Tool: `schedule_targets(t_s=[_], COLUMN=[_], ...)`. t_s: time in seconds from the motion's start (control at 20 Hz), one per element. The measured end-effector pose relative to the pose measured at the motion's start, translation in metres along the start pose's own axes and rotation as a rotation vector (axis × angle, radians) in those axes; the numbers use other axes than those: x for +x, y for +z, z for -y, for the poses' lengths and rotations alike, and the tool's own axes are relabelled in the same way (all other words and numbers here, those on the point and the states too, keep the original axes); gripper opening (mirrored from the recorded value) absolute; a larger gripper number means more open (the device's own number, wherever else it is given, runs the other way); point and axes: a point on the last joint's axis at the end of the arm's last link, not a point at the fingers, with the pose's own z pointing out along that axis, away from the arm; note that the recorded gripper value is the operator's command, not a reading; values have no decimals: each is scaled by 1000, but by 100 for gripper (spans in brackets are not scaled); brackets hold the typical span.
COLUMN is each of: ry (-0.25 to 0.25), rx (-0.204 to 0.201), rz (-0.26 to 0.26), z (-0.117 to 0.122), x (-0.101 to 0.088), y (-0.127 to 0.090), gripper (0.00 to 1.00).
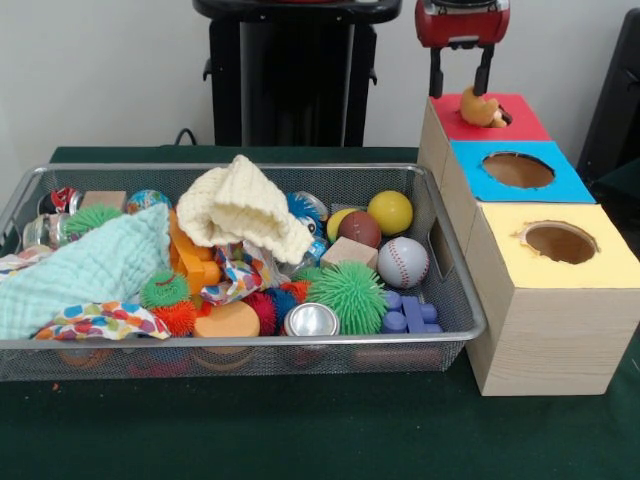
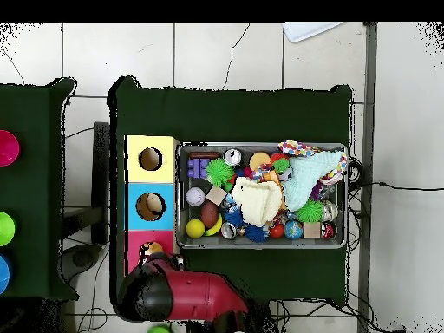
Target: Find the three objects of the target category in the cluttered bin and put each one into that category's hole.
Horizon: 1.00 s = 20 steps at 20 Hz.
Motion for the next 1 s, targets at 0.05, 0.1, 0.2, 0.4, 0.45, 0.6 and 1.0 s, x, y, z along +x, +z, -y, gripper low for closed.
schedule_targets(t_s=[0.05,0.1,0.2,0.4,0.45,0.6,1.0], ry=[-2,-4,-7,-9,-9,0,97], rx=[1,2,3,2,1,-7,-88], rz=[0,-1,-6,-23,-31,-59,-120], z=[1,2,4,5,5,3,-9], x=[0,1,2,4,5,6,-4], y=[0,0,0,-2,-3,-8,-28], gripper=[100,100,100,100,100,100,100])
